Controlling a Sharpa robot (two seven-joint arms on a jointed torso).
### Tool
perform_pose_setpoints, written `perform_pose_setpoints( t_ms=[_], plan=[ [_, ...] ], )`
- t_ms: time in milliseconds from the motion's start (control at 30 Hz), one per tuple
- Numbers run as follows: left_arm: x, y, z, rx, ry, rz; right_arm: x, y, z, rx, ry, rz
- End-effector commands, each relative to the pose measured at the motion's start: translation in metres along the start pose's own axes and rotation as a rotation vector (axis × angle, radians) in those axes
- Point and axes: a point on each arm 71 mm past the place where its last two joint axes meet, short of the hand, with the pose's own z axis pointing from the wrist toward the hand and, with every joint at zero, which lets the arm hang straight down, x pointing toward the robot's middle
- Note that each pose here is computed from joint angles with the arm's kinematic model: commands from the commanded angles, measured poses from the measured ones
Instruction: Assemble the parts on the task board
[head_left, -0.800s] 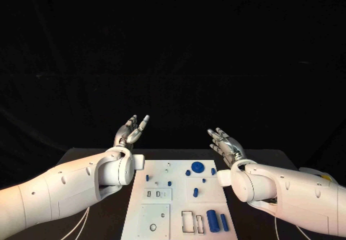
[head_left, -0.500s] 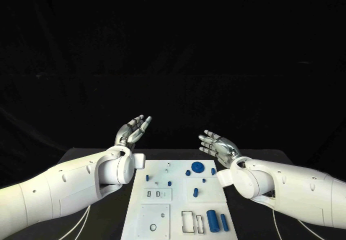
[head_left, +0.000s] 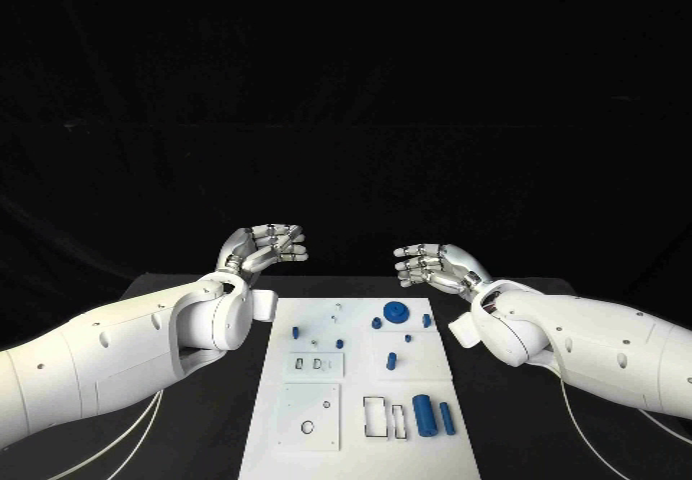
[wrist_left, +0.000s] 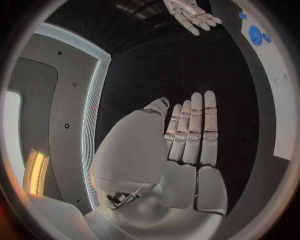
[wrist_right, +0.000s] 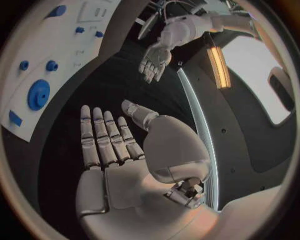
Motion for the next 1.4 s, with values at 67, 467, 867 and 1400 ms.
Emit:
perform_pose_setpoints(
  t_ms=[67, 467, 867, 1400],
  plan=[
    [0.0087, -0.0058, -0.0068, 0.022, 0.142, 0.025, 0.006, 0.008, 0.001, -0.1, 0.095, -0.313],
    [0.0108, -0.0184, -0.0318, 0.021, 0.241, 0.026, 0.012, 0.021, 0.008, -0.087, 0.215, -0.736],
    [0.0176, -0.0298, -0.0524, 0.015, 0.285, 0.006, 0.031, 0.039, 0.011, -0.136, 0.286, -1.023],
    [0.0225, -0.0362, -0.0607, 0.012, 0.297, 0.001, 0.038, 0.045, 0.025, -0.135, 0.25, -1.152]
  ],
)
